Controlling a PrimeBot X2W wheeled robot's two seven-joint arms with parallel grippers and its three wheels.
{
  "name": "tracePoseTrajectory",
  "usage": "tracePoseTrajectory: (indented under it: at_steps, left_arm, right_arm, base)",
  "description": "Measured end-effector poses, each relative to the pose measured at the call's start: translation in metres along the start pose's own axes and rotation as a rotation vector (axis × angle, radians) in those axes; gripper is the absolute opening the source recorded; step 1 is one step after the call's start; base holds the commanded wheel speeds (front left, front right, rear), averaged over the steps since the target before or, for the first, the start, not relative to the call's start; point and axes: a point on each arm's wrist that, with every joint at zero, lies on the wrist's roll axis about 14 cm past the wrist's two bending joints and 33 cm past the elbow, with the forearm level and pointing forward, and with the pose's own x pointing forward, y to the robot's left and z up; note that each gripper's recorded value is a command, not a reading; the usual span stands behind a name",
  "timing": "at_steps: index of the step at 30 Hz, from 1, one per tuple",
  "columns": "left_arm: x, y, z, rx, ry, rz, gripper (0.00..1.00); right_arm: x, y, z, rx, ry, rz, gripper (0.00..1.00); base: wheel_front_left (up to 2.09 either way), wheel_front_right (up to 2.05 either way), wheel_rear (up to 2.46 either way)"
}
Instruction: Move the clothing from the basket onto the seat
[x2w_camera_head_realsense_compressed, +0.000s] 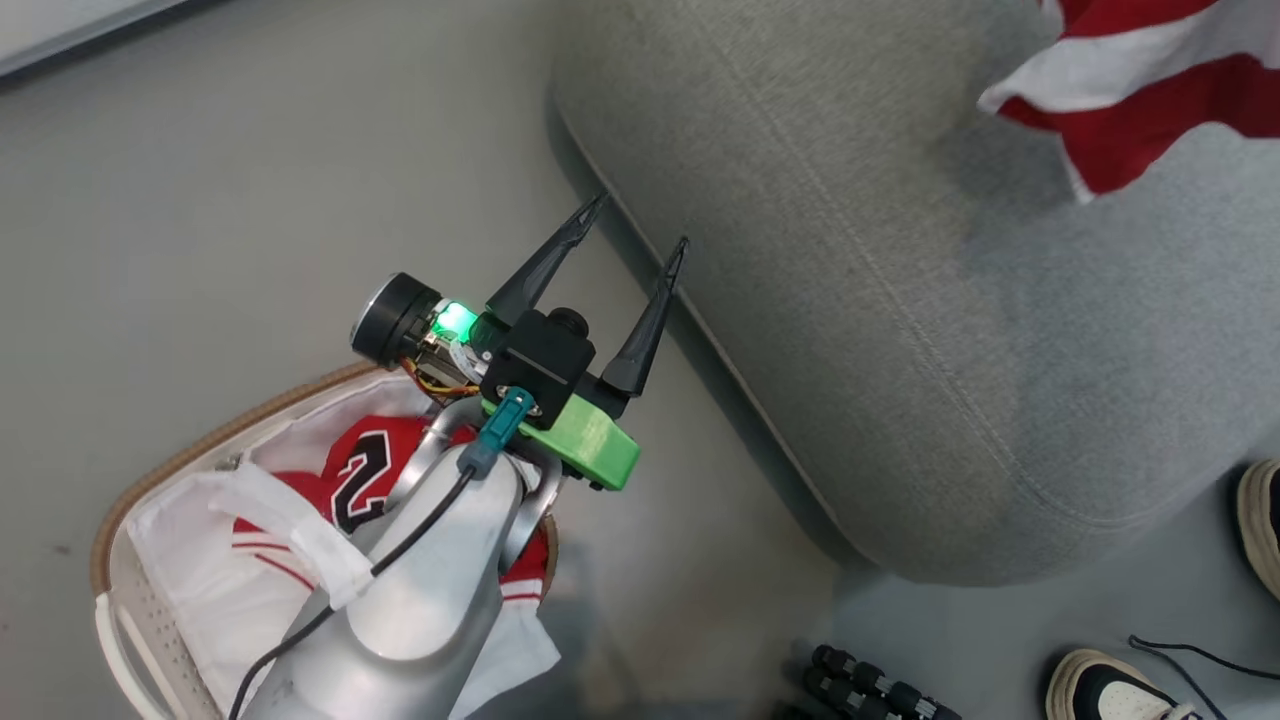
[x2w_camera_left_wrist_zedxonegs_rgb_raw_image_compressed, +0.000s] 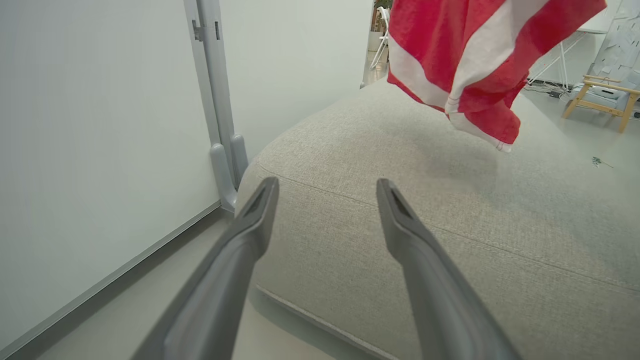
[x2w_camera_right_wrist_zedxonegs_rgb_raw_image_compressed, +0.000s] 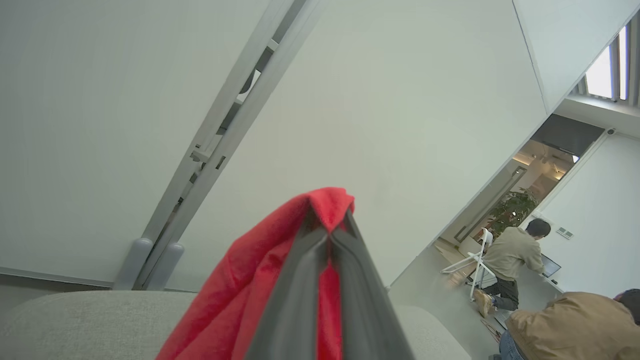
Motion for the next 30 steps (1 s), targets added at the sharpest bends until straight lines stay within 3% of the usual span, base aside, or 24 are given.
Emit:
tracePoseTrajectory:
  at_steps: [8,9,10,11,15,19,24,30]
  left_arm:
    - [-0.027,0.047,-0.038,-0.033,0.072,0.127,1.00]
    - [-0.031,0.051,-0.041,-0.035,0.081,0.143,1.00]
    - [-0.036,0.056,-0.043,-0.034,0.089,0.160,1.00]
    - [-0.039,0.061,-0.045,-0.030,0.096,0.176,1.00]
    - [-0.052,0.074,-0.048,-0.015,0.120,0.232,1.00]
    - [-0.065,0.084,-0.039,-0.013,0.117,0.308,1.00]
    - [-0.089,0.098,-0.020,-0.012,0.100,0.429,1.00]
    - [-0.128,0.110,0.003,0.014,0.088,0.568,1.00]
  right_arm:
    - [-0.002,0.065,-0.102,0.034,0.246,0.065,0.00]
    - [-0.010,0.079,-0.117,0.042,0.289,0.090,0.22]
    - [-0.020,0.092,-0.131,0.036,0.329,0.123,0.65]
    - [-0.028,0.101,-0.142,0.047,0.363,0.137,1.00]
    - [-0.064,0.127,-0.173,0.073,0.472,0.190,1.00]
    - [-0.091,0.134,-0.175,0.098,0.501,0.212,1.00]
    - [-0.117,0.151,-0.153,0.204,0.474,0.230,1.00]
    - [-0.117,0.161,-0.104,0.396,0.359,0.180,1.00]
  base:
    - [0.00,0.00,0.00]
    - [0.00,0.00,0.00]
    - [0.00,0.00,0.00]
    - [0.00,0.00,0.00]
    - [0.00,0.00,0.00]
    - [0.00,0.00,0.00]
    - [0.00,0.00,0.00]
    - [0.00,0.00,0.00]
